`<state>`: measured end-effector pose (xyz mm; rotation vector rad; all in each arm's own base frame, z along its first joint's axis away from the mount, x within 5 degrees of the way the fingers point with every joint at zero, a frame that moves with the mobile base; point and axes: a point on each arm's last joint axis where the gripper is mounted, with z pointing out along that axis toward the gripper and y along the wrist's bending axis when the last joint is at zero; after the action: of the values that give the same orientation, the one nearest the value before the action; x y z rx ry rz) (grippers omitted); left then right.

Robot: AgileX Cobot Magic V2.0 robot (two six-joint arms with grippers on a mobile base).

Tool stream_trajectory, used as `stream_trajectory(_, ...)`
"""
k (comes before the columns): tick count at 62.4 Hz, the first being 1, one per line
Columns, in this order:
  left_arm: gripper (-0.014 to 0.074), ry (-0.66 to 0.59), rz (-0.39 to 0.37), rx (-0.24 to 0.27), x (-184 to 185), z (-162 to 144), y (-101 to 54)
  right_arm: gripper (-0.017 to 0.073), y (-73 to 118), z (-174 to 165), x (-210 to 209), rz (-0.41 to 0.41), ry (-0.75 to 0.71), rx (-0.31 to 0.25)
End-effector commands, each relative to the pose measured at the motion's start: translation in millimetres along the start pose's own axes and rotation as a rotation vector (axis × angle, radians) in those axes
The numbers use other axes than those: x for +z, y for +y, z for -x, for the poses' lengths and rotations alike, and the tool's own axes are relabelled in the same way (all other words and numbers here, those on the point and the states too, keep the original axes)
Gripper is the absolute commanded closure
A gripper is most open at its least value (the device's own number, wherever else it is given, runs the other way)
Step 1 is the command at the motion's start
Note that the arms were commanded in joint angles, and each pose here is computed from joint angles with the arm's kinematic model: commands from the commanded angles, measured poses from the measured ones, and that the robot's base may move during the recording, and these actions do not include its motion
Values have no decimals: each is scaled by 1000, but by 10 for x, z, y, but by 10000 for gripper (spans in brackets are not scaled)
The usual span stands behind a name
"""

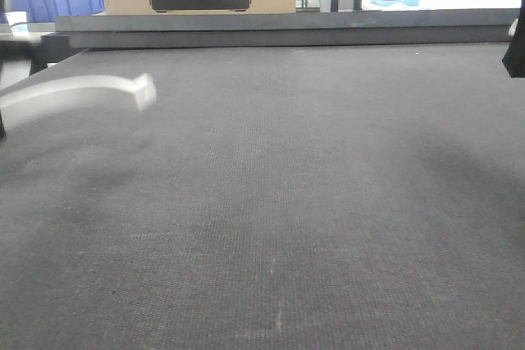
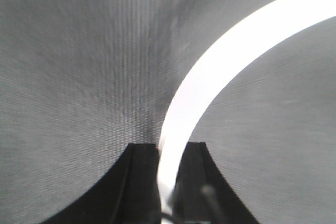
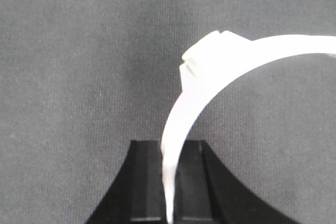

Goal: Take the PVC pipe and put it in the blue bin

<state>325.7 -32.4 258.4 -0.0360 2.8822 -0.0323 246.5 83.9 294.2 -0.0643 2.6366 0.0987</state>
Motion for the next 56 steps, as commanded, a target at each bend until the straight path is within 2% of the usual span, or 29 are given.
stream_trajectory(1,704,-128,-26,-4,-318,-19,-20,718,-103,47,-32,-5,-34,46)
stream_trajectory(8,704,-302,-49,-5,-628,-76,-9,718,-309,91,-21,-11,-47,148)
stream_trajectory(12,704,-401,-62,-5,-766,-142,0,720,-370,124,-34,-3,-77,124)
stream_trajectory(14,704,-440,-67,-5,-813,-180,6,720,-381,137,-48,8,-97,81)
stream_trajectory(16,704,-482,-73,-6,-856,-232,13,720,-397,154,-55,17,-114,62)
stream_trajectory(22,704,-562,-98,-17,-904,-374,22,720,-438,180,-61,41,-142,69)
stream_trajectory(32,704,-672,-114,-27,-848,-684,72,721,-535,168,-3,102,-176,33)
stream_trajectory(38,704,-749,-114,-39,-843,-844,125,721,-650,119,52,145,-180,69)
stream_trajectory(43,704,-789,-118,-64,-832,-954,169,721,-720,82,47,170,-206,60)
stream_trajectory(48,704,-856,-118,-77,-882,-1051,208,721,-739,46,-16,162,-257,23)
stream_trajectory(56,704,-948,-115,-91,-1025,-1129,253,721,-756,-44,-196,110,-399,31)
